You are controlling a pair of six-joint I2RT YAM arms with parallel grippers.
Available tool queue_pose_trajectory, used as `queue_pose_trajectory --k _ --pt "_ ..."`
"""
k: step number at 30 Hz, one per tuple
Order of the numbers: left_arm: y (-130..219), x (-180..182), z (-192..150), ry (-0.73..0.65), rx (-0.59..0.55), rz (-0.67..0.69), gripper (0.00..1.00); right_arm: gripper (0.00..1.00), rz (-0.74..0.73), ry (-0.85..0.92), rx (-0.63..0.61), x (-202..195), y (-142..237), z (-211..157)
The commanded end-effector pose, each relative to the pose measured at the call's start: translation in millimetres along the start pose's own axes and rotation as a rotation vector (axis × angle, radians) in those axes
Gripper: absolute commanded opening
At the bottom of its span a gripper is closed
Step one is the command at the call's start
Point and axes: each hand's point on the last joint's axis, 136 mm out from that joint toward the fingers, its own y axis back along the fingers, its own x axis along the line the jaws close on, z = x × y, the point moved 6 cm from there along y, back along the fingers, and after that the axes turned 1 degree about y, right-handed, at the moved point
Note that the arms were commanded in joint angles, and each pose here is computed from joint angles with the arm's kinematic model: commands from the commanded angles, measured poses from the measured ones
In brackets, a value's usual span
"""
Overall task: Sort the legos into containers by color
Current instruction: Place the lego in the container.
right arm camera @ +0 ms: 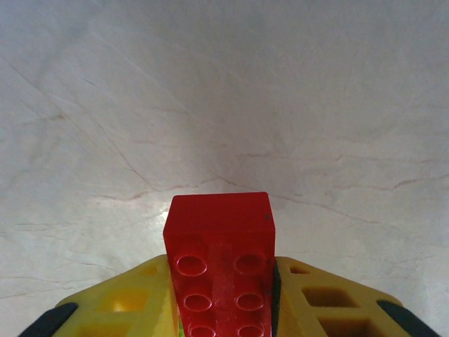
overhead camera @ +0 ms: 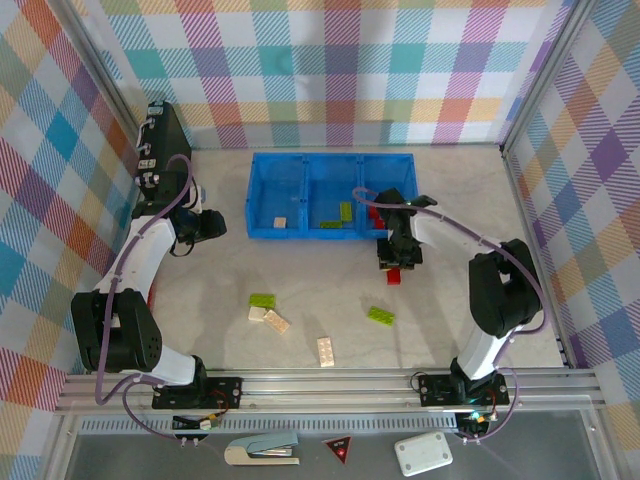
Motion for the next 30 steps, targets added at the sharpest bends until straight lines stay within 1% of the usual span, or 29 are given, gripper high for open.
queue_pose_trajectory --k 1,8,14,19,25,30 --pt "7.6 2.0 2.0 -0.01 -0.03 -0.016 0.48 0.34 0.033 0.007 -0.034 -1.3 14.4 20.6" --pt "9.2 2.7 1.8 -0.011 -0.035 -0.009 0.47 0.34 0.053 0.002 -0.071 -7.9 27.2 63.3" --pt "10.1 2.7 0.9 -0.011 -0.038 -0.009 0.48 0.34 0.055 -0.008 -0.107 -15.6 31.9 109.1" --pt "10.5 2.0 1.1 -0.01 -0.041 -0.016 0.48 0.34 0.02 0.006 -0.122 -19.5 22.5 141.7" --pt "9.7 3.7 0.8 -0.012 -0.041 -0.003 0.48 0.34 -0.022 0.01 -0.119 -26.5 5.4 171.9" --pt "8.2 4.5 0.9 -0.013 -0.039 0.003 0.48 0.34 0.004 0.005 -0.125 -26.1 -7.4 190.4"
